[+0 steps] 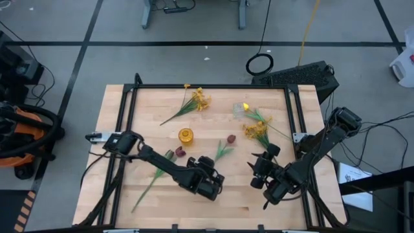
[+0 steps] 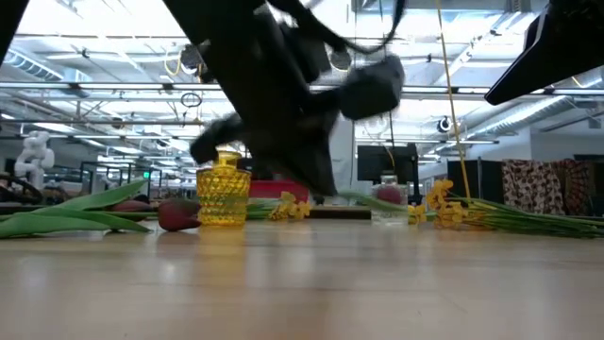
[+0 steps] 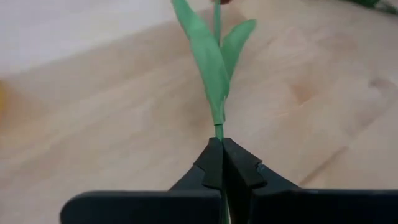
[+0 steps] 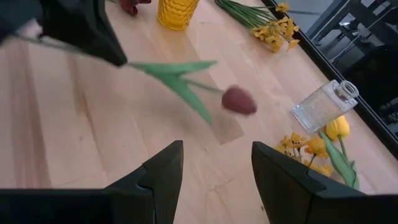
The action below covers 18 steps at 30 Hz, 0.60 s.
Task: Sort flowers into vase by color
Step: Move the right violet tulip to the middle left of the table
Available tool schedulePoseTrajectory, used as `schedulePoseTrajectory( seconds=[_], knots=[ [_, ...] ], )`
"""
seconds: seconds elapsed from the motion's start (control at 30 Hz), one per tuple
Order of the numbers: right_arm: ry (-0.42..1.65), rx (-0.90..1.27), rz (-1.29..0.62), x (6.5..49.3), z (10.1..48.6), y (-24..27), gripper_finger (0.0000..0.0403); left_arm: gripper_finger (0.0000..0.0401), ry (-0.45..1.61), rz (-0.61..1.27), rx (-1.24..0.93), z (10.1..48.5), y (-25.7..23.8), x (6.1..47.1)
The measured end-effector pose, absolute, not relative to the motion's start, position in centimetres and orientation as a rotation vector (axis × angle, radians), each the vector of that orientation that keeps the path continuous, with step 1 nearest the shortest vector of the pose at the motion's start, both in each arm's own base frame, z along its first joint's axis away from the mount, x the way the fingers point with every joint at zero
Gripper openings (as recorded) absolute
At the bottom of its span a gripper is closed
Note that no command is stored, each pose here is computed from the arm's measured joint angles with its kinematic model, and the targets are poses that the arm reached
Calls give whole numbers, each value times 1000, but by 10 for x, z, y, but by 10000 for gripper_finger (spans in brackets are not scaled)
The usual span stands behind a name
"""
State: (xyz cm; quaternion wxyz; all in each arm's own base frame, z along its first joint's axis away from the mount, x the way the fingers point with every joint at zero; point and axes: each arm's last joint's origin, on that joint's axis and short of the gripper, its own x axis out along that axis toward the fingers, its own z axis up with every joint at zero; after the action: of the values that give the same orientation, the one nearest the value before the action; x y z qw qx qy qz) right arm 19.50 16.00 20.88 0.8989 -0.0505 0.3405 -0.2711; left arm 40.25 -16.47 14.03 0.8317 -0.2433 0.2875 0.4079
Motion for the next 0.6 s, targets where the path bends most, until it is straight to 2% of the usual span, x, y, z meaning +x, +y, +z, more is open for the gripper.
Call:
schedulePoseTrajectory(
  seconds=[0.4,0.6],
  knots=[
    [687,-77,-544,189,209,167,183,0,524,837,-397,207,-185,361],
    [683,-68,-534,186,209,170,183,0,498,845,-356,229,-195,333]
  ],
)
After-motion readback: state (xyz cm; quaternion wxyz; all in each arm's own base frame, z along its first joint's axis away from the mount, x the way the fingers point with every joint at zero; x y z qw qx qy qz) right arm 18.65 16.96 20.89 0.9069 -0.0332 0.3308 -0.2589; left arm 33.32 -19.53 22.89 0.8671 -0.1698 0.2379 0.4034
